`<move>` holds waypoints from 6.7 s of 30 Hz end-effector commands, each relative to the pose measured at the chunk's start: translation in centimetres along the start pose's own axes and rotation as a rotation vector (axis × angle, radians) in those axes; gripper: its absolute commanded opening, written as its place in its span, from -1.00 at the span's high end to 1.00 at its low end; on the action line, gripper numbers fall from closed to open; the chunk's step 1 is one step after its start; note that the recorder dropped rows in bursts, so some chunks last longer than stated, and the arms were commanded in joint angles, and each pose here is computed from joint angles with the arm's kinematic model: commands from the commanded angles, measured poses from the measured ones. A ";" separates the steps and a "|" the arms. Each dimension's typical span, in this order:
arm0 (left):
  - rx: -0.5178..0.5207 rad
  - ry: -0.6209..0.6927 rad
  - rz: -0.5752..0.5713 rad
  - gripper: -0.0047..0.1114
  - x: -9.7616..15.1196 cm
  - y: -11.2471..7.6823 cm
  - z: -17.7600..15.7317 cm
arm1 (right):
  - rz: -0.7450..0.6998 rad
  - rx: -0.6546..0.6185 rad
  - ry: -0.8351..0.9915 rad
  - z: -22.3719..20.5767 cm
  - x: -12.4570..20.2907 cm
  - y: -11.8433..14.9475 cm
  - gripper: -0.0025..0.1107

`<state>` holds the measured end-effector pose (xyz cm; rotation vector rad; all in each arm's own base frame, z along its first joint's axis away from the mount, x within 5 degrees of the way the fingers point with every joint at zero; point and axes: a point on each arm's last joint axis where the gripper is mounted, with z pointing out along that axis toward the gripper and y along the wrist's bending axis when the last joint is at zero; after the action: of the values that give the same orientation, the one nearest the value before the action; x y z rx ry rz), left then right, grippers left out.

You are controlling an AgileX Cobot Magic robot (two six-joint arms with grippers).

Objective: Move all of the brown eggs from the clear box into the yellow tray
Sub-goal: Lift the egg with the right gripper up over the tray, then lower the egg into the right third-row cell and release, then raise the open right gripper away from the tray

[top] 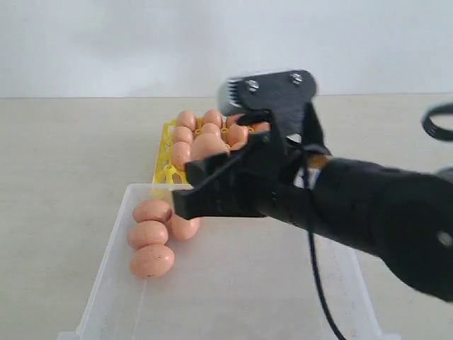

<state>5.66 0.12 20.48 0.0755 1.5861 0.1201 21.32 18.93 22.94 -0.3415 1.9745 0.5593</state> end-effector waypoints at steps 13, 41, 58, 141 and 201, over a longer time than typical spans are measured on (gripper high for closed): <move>0.007 0.000 0.000 0.85 0.1 -0.1 0.0 | 0.273 0.602 -0.592 -9.6 1.8 -8.6 0.96; 0.007 0.000 0.000 0.85 0.1 -0.1 0.0 | -0.019 -0.341 -0.121 1.9 -7.6 -14.2 0.96; 0.007 0.000 0.000 0.85 0.1 -0.1 0.0 | 0.318 -0.491 0.082 6.2 -0.2 -24.7 0.96; 0.006 -0.003 0.000 0.85 0.1 0.0 0.0 | -0.268 -0.162 0.135 12.6 2.7 -21.9 -0.04; 0.006 -0.003 0.000 0.85 0.1 0.0 0.0 | -0.187 -0.219 0.286 10.4 0.7 -20.3 0.96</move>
<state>5.66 0.12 20.48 0.0755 1.5861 0.1201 38.20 6.96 13.72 -0.7798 2.1372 0.6385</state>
